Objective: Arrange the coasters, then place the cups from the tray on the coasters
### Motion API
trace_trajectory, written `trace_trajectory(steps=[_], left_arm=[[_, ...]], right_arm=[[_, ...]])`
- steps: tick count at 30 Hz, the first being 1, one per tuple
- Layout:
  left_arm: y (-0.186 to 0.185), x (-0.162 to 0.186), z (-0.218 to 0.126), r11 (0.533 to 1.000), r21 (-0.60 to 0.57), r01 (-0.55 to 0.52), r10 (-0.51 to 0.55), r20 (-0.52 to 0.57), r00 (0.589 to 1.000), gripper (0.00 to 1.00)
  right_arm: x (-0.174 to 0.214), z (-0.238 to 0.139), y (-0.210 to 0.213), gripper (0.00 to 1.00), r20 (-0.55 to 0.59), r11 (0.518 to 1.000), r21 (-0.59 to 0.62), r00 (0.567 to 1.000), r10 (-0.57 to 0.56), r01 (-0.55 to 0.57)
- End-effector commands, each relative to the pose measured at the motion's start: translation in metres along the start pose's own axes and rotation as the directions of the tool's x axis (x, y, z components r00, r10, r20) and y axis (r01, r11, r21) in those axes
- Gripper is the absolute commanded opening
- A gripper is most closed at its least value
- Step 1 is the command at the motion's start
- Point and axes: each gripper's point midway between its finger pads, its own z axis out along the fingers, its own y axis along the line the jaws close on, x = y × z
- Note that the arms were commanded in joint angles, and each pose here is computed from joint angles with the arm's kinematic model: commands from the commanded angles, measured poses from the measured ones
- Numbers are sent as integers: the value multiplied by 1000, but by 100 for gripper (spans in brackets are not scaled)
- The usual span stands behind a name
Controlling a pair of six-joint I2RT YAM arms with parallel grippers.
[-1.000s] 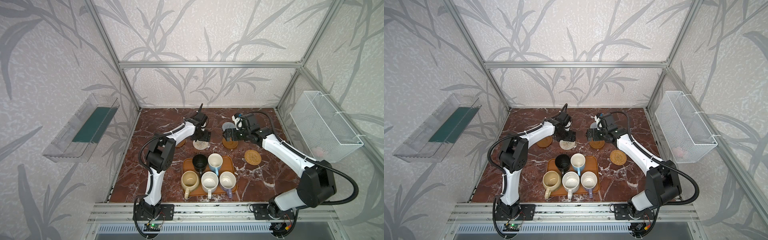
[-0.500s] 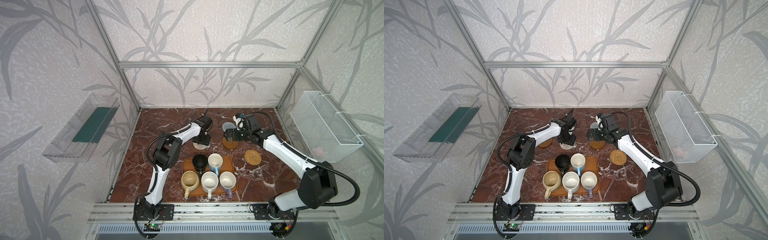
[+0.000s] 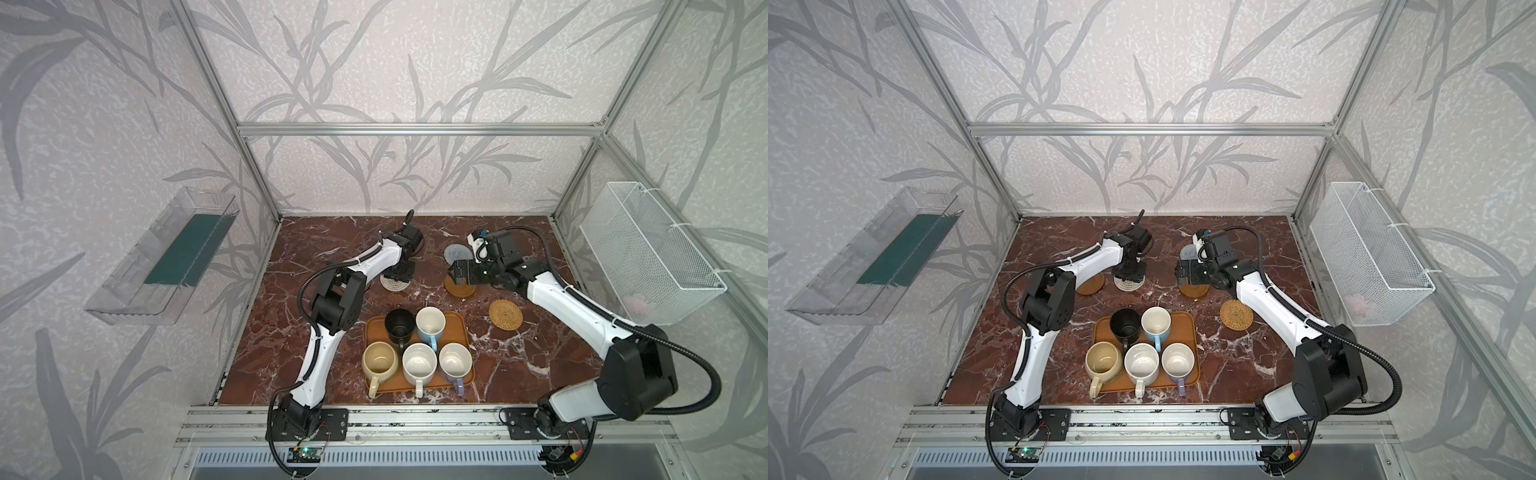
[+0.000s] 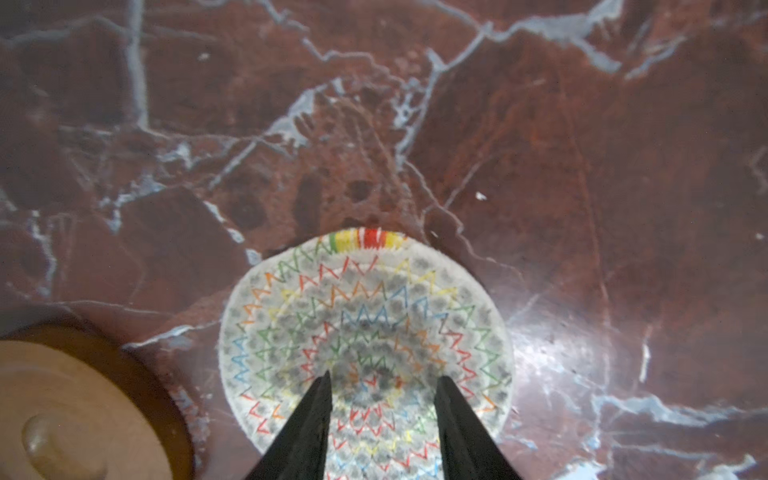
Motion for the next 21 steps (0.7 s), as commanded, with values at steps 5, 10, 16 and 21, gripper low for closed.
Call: trace_trajectory(steps=[5,10,16,21], left_arm=[[32,9,11,998,-48,49,-53,-85,995,44],[23,10,5,997,34,75,-72,-82,994,45],[13,27,12,995,56,85,-78,-121,990,45],[10,34,6,991,79,104,-95,-116,989,45]], right_arm=[[-2,6,1,99,2,1000,-17,1000,8,-8],[-1,13,3,99,-26,1000,-29,1000,9,-10],[1,16,5,99,-47,999,-44,999,22,-24],[4,15,5,99,-47,998,-46,998,30,-32]])
